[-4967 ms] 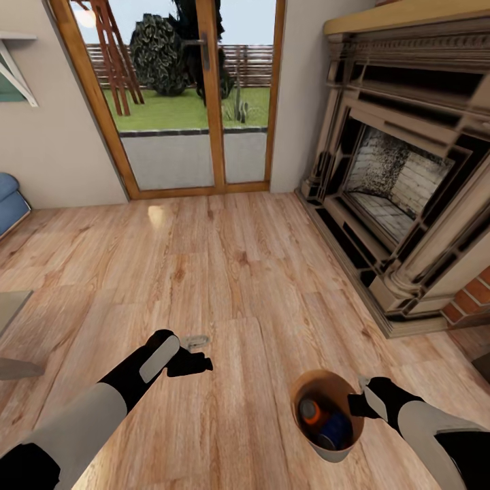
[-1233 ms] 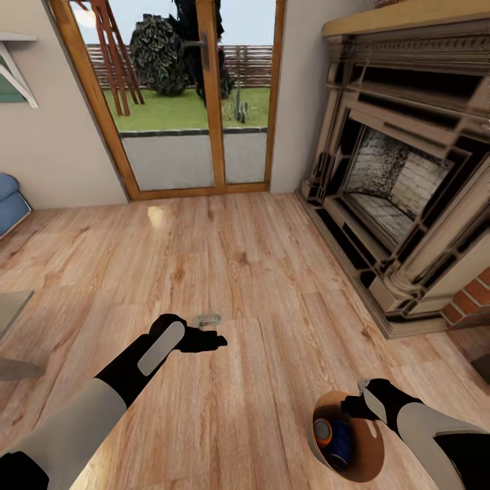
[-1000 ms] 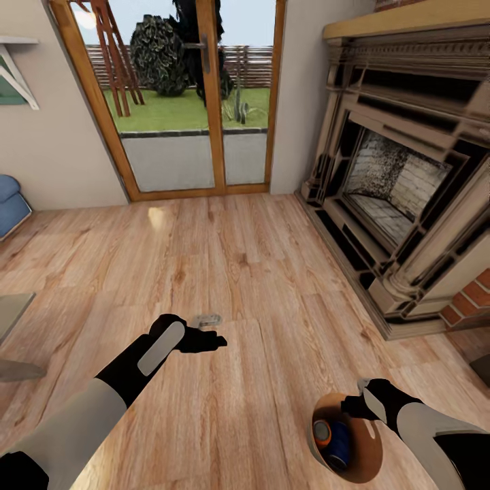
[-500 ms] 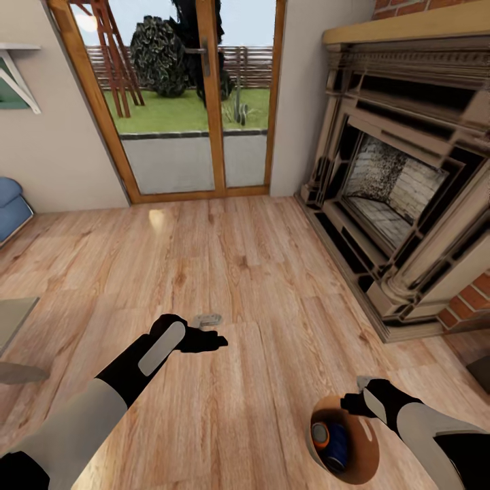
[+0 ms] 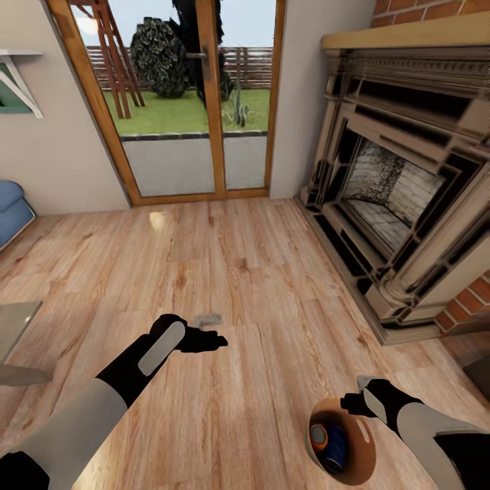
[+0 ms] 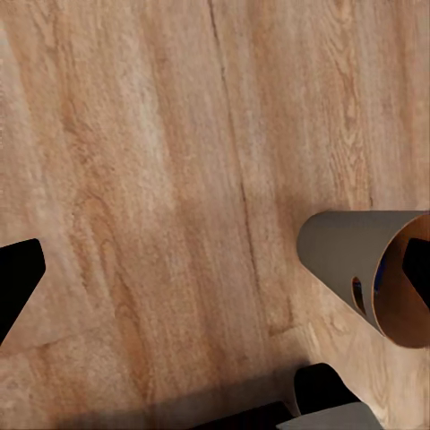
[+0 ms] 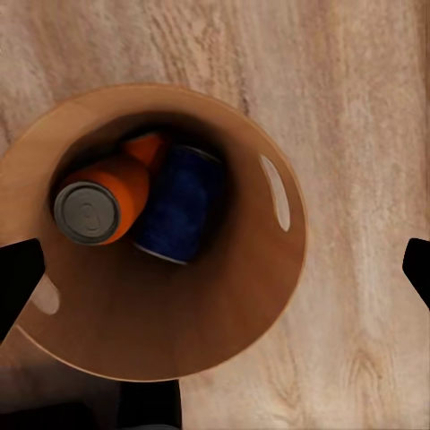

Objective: Put the three can of soda from the living room inside the tash can in the kitchen.

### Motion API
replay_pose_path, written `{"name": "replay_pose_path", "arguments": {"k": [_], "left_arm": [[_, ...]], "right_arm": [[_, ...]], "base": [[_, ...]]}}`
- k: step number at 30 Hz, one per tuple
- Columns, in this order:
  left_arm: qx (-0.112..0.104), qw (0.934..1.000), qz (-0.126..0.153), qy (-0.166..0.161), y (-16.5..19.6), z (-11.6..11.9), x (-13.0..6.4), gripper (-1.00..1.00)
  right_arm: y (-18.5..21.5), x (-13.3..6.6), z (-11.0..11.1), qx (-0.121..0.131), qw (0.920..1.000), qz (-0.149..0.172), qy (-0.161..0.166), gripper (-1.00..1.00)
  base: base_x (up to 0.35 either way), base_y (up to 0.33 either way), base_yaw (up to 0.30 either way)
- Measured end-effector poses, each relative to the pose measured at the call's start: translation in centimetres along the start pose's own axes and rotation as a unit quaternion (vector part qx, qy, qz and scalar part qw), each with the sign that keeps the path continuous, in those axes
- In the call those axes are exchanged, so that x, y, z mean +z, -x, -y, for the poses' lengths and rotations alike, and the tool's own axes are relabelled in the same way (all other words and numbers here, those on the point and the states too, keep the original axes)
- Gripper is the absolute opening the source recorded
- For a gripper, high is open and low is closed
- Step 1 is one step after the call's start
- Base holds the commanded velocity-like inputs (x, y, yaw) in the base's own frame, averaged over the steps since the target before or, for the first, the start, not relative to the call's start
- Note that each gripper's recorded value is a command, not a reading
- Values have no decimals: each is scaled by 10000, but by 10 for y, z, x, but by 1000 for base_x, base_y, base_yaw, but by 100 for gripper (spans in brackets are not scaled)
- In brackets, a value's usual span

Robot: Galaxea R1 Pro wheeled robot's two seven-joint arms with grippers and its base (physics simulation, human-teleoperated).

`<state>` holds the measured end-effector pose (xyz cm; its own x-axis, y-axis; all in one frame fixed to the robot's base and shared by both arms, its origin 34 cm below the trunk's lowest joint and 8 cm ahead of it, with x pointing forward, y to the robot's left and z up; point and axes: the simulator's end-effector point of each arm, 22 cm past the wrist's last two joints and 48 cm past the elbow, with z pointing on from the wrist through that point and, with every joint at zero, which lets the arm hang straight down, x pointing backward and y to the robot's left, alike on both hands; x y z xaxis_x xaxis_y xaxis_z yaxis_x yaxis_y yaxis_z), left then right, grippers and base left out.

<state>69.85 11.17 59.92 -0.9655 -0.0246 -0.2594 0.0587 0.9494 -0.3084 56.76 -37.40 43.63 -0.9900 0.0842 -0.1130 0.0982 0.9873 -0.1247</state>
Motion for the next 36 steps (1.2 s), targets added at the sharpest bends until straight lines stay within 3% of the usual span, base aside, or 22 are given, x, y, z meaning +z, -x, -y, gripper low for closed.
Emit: {"name": "replay_pose_path", "arguments": {"k": [36], "left_arm": [[-11,10000,-40,34,16,17,-53,100]], "right_arm": [[5,-59,9,11,10000,-28,-5,100]], "base": [[0,0,0]]}}
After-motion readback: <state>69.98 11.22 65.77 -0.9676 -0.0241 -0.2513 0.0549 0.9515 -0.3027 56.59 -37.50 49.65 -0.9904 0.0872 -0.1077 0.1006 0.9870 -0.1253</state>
